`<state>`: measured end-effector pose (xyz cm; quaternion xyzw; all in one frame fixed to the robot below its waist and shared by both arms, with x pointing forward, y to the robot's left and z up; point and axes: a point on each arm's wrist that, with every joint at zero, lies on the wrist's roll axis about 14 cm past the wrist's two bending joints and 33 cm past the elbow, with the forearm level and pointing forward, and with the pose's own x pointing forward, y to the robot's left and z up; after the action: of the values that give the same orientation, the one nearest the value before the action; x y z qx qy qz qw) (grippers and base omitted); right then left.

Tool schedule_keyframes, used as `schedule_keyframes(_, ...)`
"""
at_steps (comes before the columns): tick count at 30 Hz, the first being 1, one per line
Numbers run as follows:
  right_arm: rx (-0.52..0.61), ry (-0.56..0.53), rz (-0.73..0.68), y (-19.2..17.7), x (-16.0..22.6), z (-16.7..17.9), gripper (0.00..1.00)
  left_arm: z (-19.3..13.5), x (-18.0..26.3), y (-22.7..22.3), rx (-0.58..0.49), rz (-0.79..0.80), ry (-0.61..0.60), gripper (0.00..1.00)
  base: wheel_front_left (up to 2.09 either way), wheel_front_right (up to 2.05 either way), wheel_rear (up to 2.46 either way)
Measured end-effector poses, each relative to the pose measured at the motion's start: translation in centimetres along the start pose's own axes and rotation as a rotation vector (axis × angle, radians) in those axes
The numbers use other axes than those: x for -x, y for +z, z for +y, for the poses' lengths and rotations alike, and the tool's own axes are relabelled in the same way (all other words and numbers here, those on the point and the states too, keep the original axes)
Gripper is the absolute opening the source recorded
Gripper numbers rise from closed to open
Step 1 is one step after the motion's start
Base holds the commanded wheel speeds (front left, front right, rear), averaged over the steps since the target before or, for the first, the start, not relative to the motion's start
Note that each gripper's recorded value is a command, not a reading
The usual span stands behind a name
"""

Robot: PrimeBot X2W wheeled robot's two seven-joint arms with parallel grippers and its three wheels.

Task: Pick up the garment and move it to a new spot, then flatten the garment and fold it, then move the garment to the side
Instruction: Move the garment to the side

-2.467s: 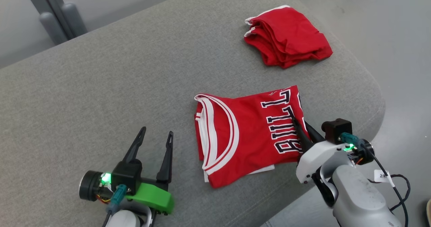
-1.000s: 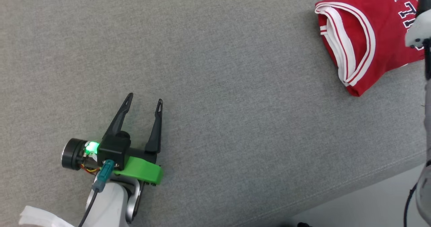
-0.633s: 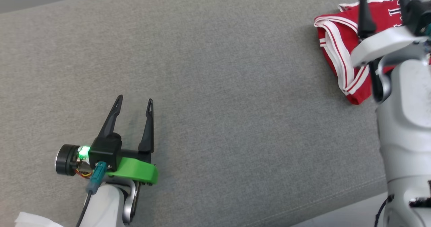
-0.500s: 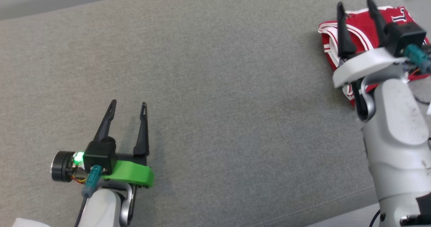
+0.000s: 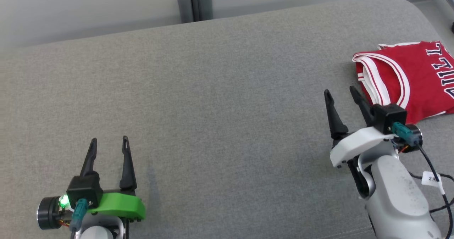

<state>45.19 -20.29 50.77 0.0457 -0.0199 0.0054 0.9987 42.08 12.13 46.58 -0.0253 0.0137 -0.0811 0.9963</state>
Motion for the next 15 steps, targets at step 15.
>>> schedule_keyframes(15, -0.035, 0.046, 0.052, -2.0, 5.0, 2.2, 1.0, 2.2, 5.4, -0.2, 0.022, 0.019, 0.094, 1.0, 0.0, 0.0, 0.0)
